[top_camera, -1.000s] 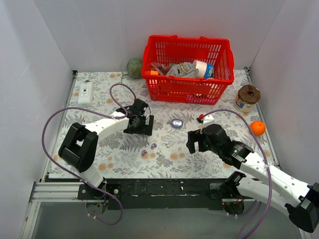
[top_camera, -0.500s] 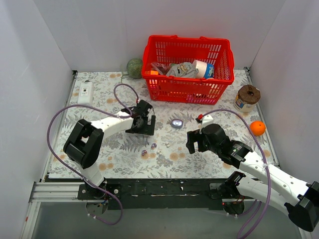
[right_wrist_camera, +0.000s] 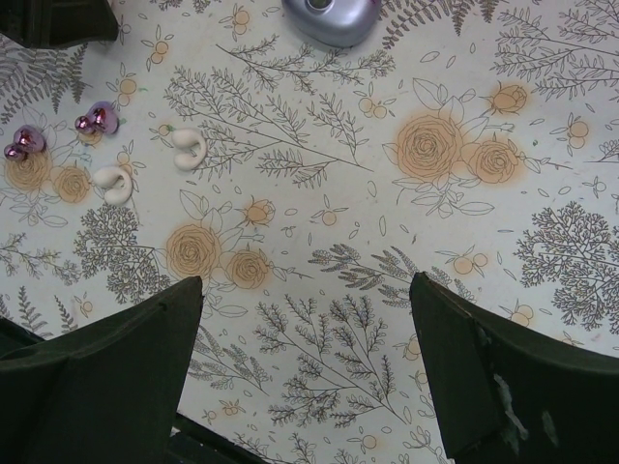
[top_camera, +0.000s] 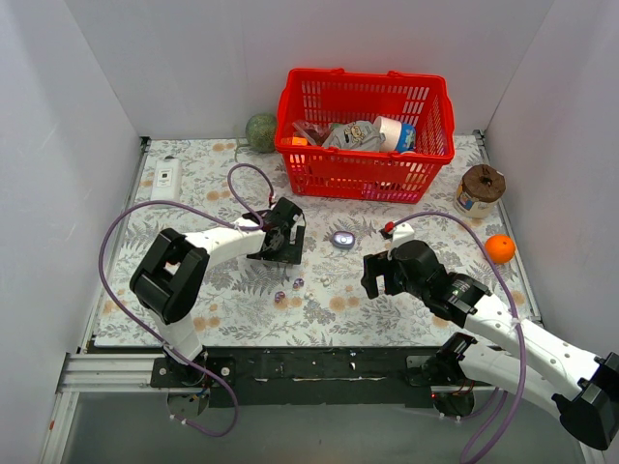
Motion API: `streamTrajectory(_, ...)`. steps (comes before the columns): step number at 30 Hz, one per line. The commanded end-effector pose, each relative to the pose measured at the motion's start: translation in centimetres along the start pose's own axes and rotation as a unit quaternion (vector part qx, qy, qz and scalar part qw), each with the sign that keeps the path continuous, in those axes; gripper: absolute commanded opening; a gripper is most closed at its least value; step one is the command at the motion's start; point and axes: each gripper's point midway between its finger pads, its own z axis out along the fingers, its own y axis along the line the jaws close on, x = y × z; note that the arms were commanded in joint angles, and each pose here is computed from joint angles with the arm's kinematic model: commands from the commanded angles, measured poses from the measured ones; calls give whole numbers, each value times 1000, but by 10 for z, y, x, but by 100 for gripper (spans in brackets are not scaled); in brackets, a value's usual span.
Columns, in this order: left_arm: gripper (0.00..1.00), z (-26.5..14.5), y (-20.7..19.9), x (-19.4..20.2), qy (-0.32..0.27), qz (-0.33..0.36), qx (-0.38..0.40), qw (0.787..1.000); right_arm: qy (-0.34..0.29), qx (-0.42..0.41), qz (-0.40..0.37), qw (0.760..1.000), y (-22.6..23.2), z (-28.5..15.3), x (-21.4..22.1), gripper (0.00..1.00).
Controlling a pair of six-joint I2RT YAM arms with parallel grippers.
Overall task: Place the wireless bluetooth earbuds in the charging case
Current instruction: Pick up the charging case at the center of the board.
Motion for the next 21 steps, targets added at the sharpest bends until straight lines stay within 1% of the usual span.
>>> streamTrajectory(1, 92, 1, 2, -7, -19, 10, -17, 1000, -38, -11, 0, 999, 6, -8, -25, 95)
streamTrajectory(3, 88, 2, 2, -6, -17, 15, -17, 1000, -38, -12, -1, 999, 7, -9, -25, 95)
streamTrajectory(5, 88, 3, 2, -5, -17, 21, -15, 1000, -37, -10, 0, 999, 6, -9, -24, 95)
streamTrajectory(10, 95, 3, -2, -5, -18, 39, 0, 999, -35, -11, 2, 999, 6, -10, -23, 95)
streamTrajectory(15, 95, 6, -7, 0, -10, 56, 20, 998, -34, -10, 1, 999, 6, -10, -22, 95)
streamTrajectory(21, 93, 14, -7, 7, 3, 44, 44, 998, -28, -8, 1, 1000, 5, -9, -19, 95)
